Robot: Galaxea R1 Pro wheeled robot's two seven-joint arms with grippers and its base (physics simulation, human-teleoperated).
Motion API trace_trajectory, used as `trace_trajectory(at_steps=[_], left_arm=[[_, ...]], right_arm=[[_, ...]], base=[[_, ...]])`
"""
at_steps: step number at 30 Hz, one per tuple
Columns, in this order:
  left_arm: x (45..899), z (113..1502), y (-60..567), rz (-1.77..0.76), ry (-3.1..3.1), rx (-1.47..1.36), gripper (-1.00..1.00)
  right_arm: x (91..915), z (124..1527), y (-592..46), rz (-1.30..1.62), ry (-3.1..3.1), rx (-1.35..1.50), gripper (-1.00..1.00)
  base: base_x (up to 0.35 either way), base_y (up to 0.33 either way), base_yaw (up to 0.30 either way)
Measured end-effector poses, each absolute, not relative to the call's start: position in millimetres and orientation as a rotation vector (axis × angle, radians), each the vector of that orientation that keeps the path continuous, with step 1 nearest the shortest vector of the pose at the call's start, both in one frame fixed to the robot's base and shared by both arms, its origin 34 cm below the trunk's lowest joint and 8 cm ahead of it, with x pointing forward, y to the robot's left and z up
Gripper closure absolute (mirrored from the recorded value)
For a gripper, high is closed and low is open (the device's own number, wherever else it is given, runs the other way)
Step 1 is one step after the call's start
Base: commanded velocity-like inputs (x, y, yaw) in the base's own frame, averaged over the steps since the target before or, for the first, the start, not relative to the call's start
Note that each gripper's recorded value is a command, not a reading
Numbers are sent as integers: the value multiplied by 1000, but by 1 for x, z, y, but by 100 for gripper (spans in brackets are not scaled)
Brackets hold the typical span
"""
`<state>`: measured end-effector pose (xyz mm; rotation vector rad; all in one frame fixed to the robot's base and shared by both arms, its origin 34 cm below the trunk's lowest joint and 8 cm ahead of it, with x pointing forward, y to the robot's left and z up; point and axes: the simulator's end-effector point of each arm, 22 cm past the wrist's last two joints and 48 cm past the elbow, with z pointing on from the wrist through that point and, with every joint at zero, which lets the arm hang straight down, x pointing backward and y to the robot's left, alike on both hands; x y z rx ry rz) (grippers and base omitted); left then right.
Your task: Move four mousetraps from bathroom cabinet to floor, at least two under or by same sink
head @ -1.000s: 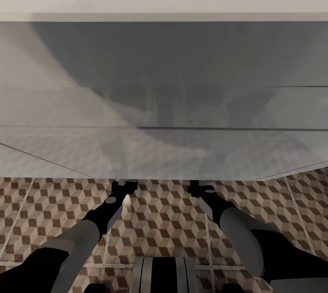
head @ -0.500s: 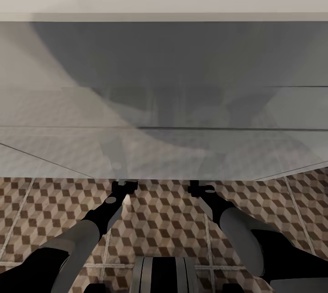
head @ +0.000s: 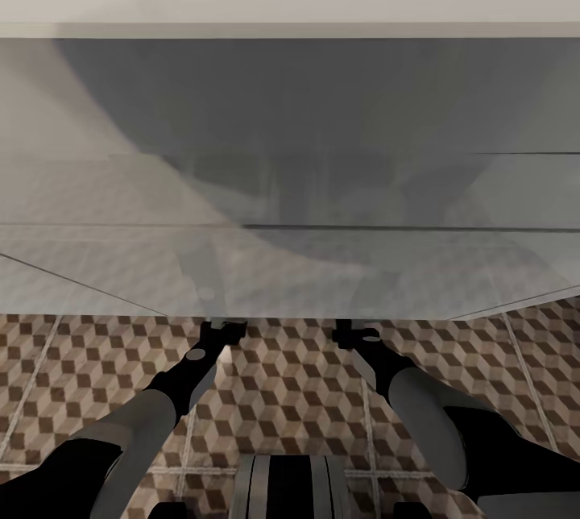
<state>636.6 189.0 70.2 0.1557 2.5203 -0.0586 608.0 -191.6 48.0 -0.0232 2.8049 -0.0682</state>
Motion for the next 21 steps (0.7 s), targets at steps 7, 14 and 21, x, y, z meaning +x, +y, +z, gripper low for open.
trace_trajectory(at_steps=[7,14,21], left_arm=[[634,69,187,-71,2531,162,100],[634,69,186,-74,2532,162,100],[634,69,186,-75,2532,162,100]], right_arm=[[608,48,-192,-68,2805,-23,-100],[608,48,-192,-68,2804,-23,-100],[608,48,-191,-67,2804,-23,-100]], base=[[0,0,0],[0,0,0],[0,0,0]])
